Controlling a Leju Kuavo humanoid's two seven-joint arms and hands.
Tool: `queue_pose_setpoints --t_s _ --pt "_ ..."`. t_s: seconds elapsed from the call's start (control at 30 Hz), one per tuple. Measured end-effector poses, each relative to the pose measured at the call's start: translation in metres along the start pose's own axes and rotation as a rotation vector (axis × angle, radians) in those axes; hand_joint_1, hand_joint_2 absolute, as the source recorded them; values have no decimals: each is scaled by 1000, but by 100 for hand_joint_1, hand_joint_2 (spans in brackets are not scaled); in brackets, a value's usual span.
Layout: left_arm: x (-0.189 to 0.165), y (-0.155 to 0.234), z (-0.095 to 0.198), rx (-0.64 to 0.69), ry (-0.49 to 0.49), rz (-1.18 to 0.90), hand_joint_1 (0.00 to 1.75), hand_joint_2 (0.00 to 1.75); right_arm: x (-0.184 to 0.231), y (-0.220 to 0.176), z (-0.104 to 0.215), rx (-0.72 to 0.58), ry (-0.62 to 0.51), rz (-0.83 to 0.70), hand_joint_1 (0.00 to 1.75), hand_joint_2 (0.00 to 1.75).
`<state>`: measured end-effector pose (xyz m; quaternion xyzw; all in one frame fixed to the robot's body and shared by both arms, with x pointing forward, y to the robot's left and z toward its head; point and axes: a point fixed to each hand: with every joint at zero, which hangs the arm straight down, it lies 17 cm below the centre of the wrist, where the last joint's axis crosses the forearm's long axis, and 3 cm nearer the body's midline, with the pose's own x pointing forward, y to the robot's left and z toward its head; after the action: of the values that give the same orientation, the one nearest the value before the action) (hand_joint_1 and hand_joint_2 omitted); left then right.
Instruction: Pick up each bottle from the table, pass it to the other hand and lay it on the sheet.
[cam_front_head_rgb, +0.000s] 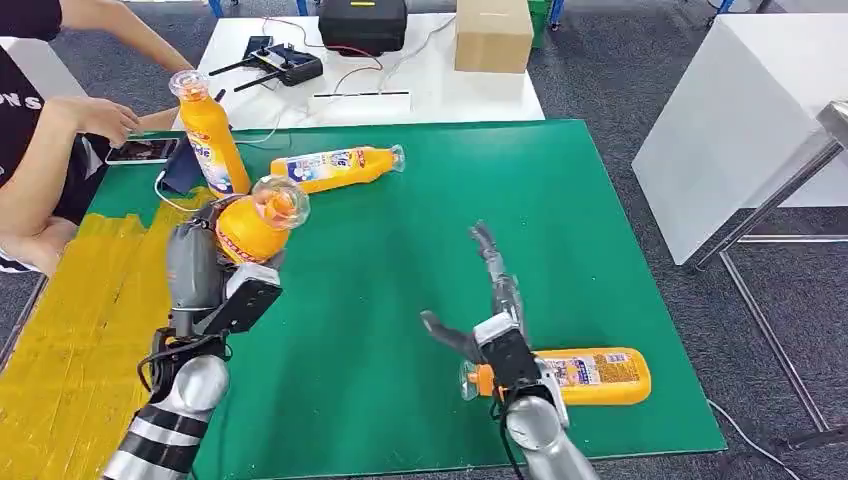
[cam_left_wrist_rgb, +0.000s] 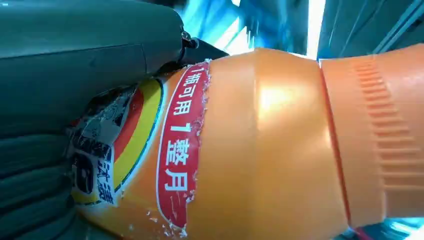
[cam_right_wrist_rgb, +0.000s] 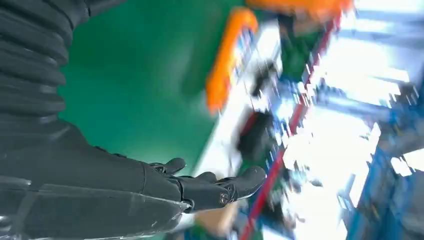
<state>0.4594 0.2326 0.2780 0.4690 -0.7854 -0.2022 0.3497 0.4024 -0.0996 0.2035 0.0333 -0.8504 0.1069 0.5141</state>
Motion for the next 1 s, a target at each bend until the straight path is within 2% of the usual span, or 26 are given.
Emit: queue_pose_setpoints --t_s 0.07,0.17,0.23,0.33,0.47,0.77,1.0 --pt "-20 7 -2 -7 -5 -227 175 175 14 -23 -1 -51 -36 25 0 175" --pt "-73 16 -2 -54 115 -553 175 175 33 -46 1 -98 -83 50 0 175" --pt "-106 21 -2 -78 205 -639 175 175 43 -57 2 -118 -105 61 0 175" --pt "-137 -7 2 -230 214 -786 175 175 54 -63 0 -120 -134 68 0 175" --pt "-167 -38 15 -350 166 -876 175 175 64 -66 -3 -123 -158 68 0 175" --pt "-197 -50 24 -427 156 -959 175 175 69 -68 -5 -124 -171 71 0 175" --pt "-222 -69 39 -538 142 -996 175 175 74 -69 -10 -118 -183 66 0 175"
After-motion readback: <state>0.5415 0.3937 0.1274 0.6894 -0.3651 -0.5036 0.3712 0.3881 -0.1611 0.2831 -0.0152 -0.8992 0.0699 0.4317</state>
